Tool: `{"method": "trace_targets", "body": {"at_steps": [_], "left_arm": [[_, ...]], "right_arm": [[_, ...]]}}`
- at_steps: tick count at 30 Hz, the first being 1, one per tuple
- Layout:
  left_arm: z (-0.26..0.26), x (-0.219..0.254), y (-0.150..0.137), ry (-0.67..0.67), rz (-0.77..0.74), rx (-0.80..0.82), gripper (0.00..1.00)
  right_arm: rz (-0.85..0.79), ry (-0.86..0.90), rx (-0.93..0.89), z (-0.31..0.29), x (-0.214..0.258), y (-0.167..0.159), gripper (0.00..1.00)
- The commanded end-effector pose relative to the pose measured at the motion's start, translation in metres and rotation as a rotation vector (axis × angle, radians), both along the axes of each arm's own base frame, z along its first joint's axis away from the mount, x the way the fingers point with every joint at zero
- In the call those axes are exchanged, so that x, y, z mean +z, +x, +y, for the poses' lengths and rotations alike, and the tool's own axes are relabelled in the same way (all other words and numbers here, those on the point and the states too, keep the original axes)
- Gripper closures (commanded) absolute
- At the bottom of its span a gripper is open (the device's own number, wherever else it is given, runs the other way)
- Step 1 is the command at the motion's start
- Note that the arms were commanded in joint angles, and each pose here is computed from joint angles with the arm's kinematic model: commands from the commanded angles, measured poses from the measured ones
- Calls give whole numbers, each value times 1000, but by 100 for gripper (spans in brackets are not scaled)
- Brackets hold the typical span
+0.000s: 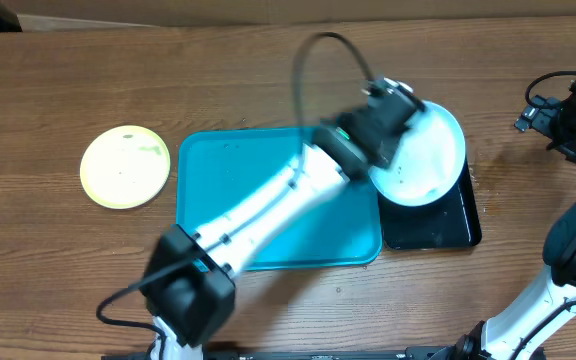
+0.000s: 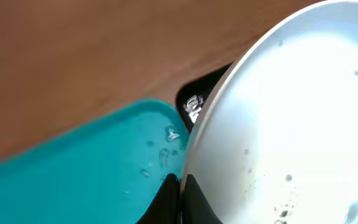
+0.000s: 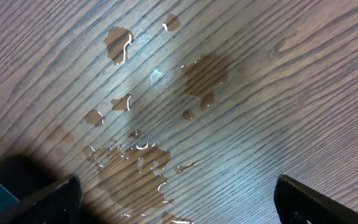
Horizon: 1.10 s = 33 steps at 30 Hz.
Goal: Clean dirty plates on tray and stack at the side
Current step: 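Carry the white plate left and lower it onto the yellow plate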
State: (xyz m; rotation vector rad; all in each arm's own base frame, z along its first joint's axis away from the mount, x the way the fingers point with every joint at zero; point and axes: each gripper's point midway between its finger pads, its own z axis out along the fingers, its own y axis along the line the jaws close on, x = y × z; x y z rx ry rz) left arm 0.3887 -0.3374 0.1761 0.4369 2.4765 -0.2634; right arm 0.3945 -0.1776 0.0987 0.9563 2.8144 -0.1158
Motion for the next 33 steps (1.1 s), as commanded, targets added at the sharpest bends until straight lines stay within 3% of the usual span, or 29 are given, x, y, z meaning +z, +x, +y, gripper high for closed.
{"method": "trace_targets", "body": {"at_steps": [1, 6, 10, 14, 18, 24, 33], "left_arm": [[11, 3, 10, -300, 250, -30, 96], [127, -3, 55, -407, 380, 194, 96], [237, -16, 65, -409, 451, 454, 96], [353, -30, 52, -356, 487, 746, 96], [455, -41, 14, -287, 524, 1016, 96], [522, -44, -32, -312, 577, 1187, 96], [536, -48, -48, -213, 598, 1234, 96]], "right_arm": [[-38, -22, -4, -2, 15, 4, 0], [-38, -22, -4, -2, 15, 4, 0], [-38, -22, -4, -2, 15, 4, 0], [-38, -22, -4, -2, 15, 4, 0], [-38, -22, -4, -2, 15, 4, 0], [-38, -22, -4, -2, 15, 4, 0], [-38, -22, -4, -2, 15, 4, 0]]}}
